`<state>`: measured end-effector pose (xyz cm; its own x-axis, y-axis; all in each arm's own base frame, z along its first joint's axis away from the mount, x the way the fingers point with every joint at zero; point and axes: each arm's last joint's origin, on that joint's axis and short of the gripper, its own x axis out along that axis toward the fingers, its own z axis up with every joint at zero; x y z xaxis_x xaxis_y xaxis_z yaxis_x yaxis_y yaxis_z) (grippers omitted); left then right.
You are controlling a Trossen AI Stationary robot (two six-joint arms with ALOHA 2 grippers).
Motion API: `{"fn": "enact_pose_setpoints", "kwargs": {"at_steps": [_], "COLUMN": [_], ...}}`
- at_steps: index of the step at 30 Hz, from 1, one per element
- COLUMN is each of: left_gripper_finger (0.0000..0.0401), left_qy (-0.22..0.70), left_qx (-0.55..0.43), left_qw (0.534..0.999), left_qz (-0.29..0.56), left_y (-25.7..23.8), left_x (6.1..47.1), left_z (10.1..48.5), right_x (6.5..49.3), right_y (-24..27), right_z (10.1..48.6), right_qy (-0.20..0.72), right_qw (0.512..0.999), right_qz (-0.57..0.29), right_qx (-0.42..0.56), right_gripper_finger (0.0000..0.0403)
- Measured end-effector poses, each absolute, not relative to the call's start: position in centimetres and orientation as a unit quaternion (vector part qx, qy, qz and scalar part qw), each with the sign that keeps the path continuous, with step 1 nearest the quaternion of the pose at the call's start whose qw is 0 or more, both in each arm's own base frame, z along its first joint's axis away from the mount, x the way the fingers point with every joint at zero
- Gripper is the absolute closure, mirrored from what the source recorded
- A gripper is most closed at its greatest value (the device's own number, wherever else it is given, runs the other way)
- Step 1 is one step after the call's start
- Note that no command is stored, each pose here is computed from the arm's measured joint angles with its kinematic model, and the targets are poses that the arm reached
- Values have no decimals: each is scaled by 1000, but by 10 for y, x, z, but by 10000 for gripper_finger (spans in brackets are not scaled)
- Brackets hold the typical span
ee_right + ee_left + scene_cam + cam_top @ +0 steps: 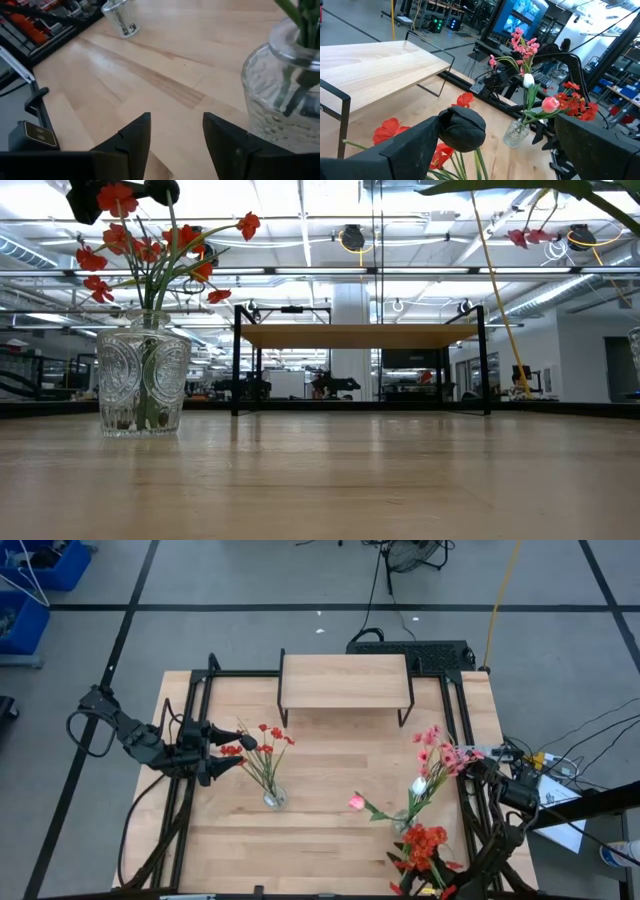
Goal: Pick and place flowers into a vace then onto a shelf
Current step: Put the right transparent vase with flowers on the shelf
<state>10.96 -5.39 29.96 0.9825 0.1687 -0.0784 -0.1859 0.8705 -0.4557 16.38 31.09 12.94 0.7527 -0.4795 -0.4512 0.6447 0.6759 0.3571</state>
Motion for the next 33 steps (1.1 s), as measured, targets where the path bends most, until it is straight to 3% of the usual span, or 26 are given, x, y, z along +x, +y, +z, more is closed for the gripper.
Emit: {"fn": "enact_pose_setpoints", "kwargs": {"at_steps": [22,33], "left_gripper_finger": [2,2], "left_qy": [18,18], "left_qx": [-237,-238], "left_qw": [967,967], "left_qz": [92,92], "left_y": [-54,-54], "left_x": [110,110], "left_z": [300,300], "right_x": [170,183], "right_y": [297,303], "right_z": [137,110], "right_qy": [232,212], "right_qw": [859,855], "right_qz": [-398,-395], "right_qx": [224,261], "right_gripper_finger": [191,191]}}
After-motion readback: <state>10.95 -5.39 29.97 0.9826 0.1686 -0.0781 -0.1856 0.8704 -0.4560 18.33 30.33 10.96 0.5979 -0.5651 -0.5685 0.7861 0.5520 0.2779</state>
